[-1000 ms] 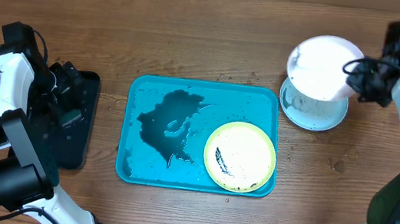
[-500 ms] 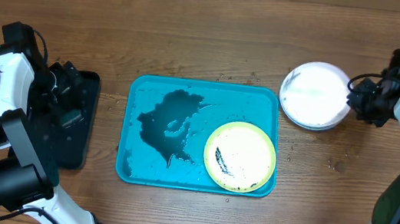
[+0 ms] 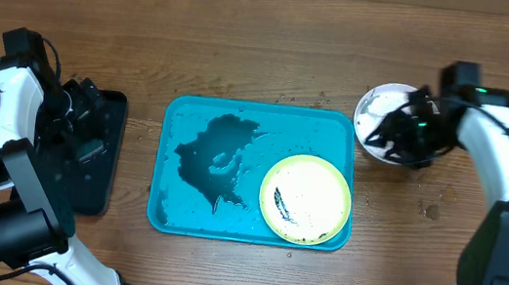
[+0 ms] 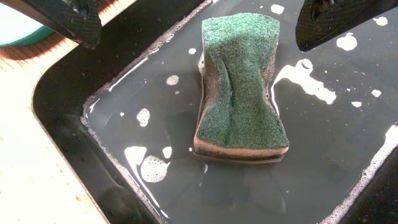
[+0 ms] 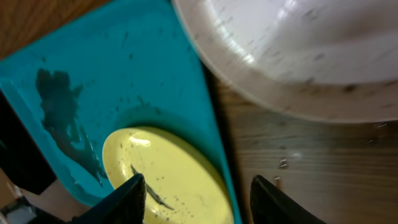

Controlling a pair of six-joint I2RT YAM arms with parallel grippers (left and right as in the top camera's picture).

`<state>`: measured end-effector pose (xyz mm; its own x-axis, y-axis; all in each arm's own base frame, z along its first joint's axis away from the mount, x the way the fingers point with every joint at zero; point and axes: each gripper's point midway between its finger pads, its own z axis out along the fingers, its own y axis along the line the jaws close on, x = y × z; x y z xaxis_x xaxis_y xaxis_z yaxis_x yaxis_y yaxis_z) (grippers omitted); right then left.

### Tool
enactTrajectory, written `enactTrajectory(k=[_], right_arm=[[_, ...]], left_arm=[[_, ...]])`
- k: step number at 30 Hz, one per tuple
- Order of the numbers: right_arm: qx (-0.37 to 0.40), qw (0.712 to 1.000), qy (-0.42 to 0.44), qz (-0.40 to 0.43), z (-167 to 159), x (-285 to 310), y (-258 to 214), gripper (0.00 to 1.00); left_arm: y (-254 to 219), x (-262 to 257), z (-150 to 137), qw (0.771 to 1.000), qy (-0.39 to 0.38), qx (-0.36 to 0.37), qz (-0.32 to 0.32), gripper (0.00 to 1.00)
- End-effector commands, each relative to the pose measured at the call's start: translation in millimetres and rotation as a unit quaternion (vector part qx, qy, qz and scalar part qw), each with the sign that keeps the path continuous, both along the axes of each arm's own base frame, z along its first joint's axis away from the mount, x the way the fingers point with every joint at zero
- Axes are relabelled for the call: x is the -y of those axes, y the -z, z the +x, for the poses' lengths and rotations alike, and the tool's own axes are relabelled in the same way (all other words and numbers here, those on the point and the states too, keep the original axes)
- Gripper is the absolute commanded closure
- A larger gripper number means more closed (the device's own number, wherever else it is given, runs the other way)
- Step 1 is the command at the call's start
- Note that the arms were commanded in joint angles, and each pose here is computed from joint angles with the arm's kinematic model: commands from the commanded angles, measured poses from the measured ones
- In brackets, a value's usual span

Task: Clean dirty plates on tray and stack at the side
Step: 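Move the right gripper to the yellow plate rim and grasp it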

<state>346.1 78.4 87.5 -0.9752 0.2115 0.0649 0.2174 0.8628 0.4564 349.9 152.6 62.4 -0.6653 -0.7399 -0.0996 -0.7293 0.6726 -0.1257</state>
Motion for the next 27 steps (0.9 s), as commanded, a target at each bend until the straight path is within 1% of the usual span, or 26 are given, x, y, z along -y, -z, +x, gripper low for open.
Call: enactTrajectory(k=[1, 3, 6, 11, 14, 20, 27], right_arm=[[0.022, 0.993, -0.087, -0.078, -16.5, -24.6, 2.1, 0.4], [0.019, 0.984, -0.119, -0.128, -26.6, -29.3, 13.3, 0.37], [0.016, 0.974, -0.157, -0.163, -41.1, -39.6, 27.5, 0.34], [0.053, 0.961, -0.182, -0.201, -37.3, -46.5, 47.0, 0.23], [0.084, 0.958, -0.194, -0.195, -27.4, -51.4, 51.3, 0.23], [0.086, 0.957, -0.201, -0.19, -27.7, -53.2, 51.3, 0.23], [0.067, 0.963, -0.205, -0.163, -38.4, -60.3, 51.0, 0.31]], left_arm=[[-9.6, -3.3, 5.8, 1.0, -0.003, 0.016, 0.004, 0.0], [-9.6, -3.3, 6.0, 1.0, -0.003, 0.016, 0.003, 0.0], [-9.6, -3.3, 6.0, 1.0, -0.003, 0.016, 0.004, 0.0], [-9.8, -3.7, 6.9, 1.0, -0.003, 0.018, 0.004, 0.0], [-9.8, -3.8, 7.0, 1.0, -0.003, 0.018, 0.005, 0.0], [-9.9, -4.1, 7.7, 1.0, -0.003, 0.02, 0.005, 0.0], [-10.1, -4.3, 8.2, 1.0, -0.003, 0.021, 0.006, 0.0]])
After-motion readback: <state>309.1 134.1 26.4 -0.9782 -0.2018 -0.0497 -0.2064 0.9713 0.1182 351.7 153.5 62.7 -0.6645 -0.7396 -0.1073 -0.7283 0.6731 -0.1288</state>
